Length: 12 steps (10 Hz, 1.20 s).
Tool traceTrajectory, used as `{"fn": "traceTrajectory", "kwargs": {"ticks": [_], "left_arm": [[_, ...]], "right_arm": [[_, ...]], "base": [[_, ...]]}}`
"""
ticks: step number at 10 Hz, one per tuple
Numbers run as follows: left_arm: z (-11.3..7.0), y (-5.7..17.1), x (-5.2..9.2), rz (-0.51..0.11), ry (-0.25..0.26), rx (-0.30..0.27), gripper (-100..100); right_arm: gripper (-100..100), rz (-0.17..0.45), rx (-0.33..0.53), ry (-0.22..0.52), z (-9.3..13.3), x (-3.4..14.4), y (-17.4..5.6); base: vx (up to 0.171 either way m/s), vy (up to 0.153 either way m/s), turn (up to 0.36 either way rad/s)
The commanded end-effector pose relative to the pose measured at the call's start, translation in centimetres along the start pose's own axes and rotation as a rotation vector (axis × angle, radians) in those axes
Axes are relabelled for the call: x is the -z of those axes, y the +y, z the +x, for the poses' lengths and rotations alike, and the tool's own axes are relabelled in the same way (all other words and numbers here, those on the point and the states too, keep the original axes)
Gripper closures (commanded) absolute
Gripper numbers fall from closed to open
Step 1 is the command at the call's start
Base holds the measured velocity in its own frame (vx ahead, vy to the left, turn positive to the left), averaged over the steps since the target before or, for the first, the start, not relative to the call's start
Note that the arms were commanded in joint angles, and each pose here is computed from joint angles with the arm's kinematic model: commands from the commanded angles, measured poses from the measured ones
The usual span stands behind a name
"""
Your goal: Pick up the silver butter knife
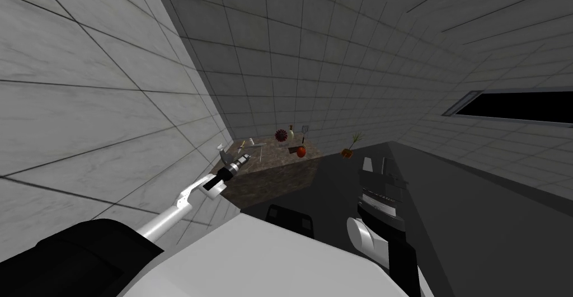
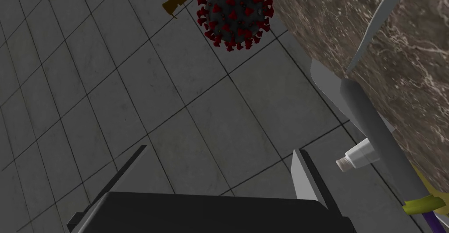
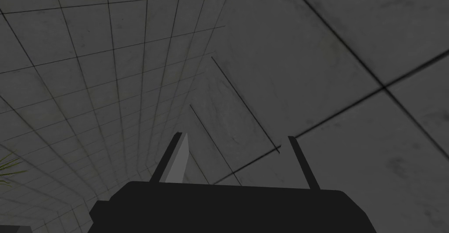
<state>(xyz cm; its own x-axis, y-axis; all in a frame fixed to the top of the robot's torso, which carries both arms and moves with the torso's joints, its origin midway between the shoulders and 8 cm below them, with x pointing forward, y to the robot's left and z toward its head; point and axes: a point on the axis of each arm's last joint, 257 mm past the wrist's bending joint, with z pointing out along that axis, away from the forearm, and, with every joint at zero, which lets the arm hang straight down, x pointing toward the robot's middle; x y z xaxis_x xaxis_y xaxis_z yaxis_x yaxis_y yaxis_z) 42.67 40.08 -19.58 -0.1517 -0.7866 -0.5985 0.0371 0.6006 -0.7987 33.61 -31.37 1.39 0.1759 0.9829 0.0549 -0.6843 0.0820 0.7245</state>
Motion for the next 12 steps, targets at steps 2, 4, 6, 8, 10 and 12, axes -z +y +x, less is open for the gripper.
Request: {"fn": "traceTrajectory", "kwargs": {"ticks": [2, 4, 6, 8, 10, 12], "left_arm": [[-0.8, 2.8, 0.1, -0.081, 0.031, -0.051, -100], [-1.3, 4.7, 0.5, -0.135, 0.051, -0.084, -100], [-1.9, 8.5, 1.6, -0.245, 0.086, -0.133, -100], [-2.7, 10.3, 2.3, -0.301, 0.107, -0.172, -100], [-3.2, 12.2, 3.2, -0.358, 0.124, -0.199, -100], [-4.4, 15.7, 5.3, -0.470, 0.155, -0.250, -100]], "right_arm": [[0, 0.000, 0.000, 0.000, 0.0, 0.0, 0.0], [0, 0.000, 0.000, 0.000, 0.0, 0.0, 0.0], [0, 0.000, 0.000, 0.000, 0.0, 0.0, 0.0], [0, 0.000, 0.000, 0.000, 0.0, 0.0, 0.0], [0, 0.000, 0.000, 0.000, 0.0, 0.0, 0.0], [0, 0.000, 0.000, 0.000, 0.0, 0.0, 0.0]], "base": [[0.003, -0.018, -0.102], [0.019, -0.035, -0.117], [0.040, -0.044, -0.128], [0.046, -0.051, -0.065], [0.070, -0.073, -0.101], [0.094, -0.075, -0.103]]}}
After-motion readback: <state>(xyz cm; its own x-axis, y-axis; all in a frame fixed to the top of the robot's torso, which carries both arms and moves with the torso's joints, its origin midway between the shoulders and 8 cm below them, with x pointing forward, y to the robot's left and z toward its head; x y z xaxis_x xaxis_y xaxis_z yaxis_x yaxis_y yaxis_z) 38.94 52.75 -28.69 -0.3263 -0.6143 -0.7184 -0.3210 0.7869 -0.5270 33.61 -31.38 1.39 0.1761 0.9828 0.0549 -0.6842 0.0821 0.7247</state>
